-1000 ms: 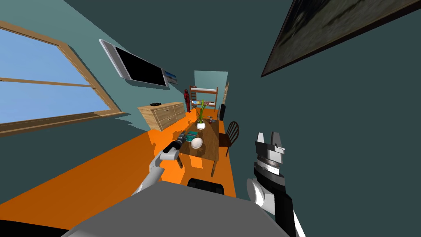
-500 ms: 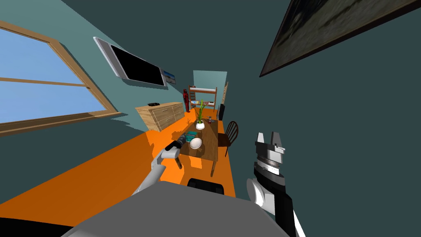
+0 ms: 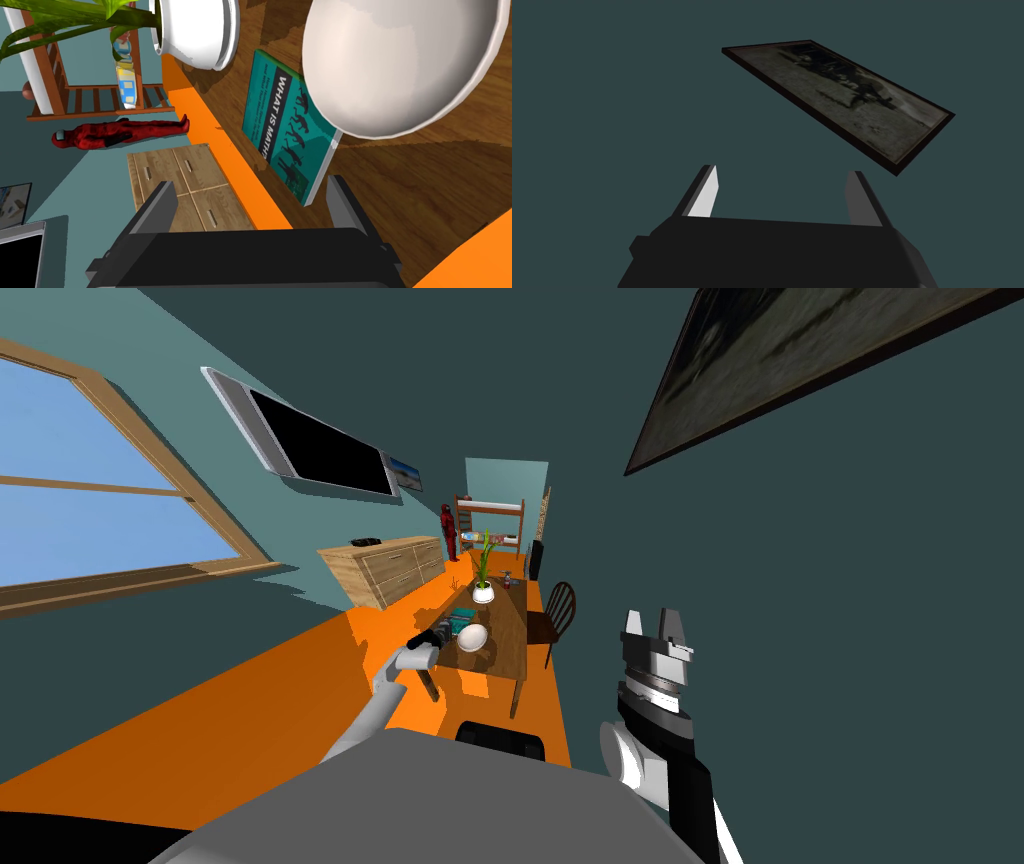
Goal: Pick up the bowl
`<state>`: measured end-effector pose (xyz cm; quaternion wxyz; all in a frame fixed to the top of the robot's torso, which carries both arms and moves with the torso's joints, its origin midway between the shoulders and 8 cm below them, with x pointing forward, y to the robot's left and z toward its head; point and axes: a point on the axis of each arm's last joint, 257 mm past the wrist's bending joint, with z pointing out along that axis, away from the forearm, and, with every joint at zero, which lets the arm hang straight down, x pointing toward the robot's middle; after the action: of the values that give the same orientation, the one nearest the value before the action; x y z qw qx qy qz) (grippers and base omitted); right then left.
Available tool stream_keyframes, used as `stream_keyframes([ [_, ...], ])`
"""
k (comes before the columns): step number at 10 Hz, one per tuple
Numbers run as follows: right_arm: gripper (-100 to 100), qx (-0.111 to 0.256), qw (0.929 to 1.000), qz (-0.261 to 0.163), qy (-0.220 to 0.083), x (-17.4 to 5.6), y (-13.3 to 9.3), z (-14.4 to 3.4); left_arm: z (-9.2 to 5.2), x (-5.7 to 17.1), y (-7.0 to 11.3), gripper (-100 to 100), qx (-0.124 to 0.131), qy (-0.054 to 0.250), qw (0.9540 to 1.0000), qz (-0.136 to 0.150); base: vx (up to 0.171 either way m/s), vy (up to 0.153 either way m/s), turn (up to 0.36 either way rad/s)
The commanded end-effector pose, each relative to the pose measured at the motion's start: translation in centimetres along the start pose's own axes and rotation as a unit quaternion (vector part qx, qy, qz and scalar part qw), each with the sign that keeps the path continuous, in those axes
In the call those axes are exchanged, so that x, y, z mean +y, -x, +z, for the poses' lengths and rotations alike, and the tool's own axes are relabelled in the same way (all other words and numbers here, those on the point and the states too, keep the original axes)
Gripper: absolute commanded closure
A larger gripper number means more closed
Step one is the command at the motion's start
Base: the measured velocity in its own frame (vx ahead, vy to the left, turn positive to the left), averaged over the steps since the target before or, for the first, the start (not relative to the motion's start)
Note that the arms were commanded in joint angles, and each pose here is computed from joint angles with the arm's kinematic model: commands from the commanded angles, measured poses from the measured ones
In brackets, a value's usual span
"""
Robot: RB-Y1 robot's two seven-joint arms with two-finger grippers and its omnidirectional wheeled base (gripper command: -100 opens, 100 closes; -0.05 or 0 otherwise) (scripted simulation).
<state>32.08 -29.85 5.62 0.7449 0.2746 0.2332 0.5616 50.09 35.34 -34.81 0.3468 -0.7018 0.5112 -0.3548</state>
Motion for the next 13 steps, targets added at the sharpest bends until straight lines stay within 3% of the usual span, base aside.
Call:
stream_keyframes([
  [1,0,0.0,1.0,0.0,0.0,0.0,0.0,0.0,0.6,1.5,0.6,-100,-0.006,0.031,0.9994,-0.013,0.013,-0.024,-0.066],
  [2,0,0.0,1.0,0.0,0.0,0.0,0.0,0.0,0.5,1.9,0.7,-100,-0.008,0.04,0.9991,-0.013,0.015,-0.022,-0.038],
  [3,0,0.0,1.0,0.0,0.0,0.0,0.0,0.0,0.9,3.3,1.1,-100,-0.014,0.068,0.9973,-0.024,0.022,-0.032,-0.085],
  [4,0,0.0,1.0,0.0,0.0,0.0,0.0,0.0,0.8,3.4,1.1,-100,-0.015,0.07,0.9972,-0.024,0.015,-0.024,-0.039],
  [5,0,0.0,1.0,0.0,0.0,0.0,0.0,0.0,1.0,4.9,1.6,-100,-0.021,0.099,0.9943,-0.034,0.013,-0.03,-0.078],
  [8,0,0.0,1.0,0.0,0.0,0.0,0.0,0.0,1.1,6.3,2.1,-100,-0.029,0.126,0.9907,-0.044,0.017,-0.024,-0.052],
  [9,0,0.0,1.0,0.0,0.0,0.0,0.0,0.0,1.1,7.5,2.6,-100,-0.036,0.15,0.9867,-0.053,0.016,-0.036,-0.072],
  [10,0,0.0,1.0,0.0,0.0,0.0,0.0,0.0,1.1,7.6,2.7,-100,-0.036,0.152,0.9864,-0.053,0.017,-0.029,-0.046],
  [12,0,0.0,1.0,0.0,0.0,0.0,0.0,0.0,0.9,9.6,3.7,-100,-0.051,0.192,0.9776,-0.069,0.032,-0.042,-0.105],
  [13,0,0.0,1.0,0.0,0.0,0.0,0.0,0.0,0.8,9.8,3.7,-100,-0.052,0.198,0.9765,-0.069,0.027,-0.033,-0.036],
])
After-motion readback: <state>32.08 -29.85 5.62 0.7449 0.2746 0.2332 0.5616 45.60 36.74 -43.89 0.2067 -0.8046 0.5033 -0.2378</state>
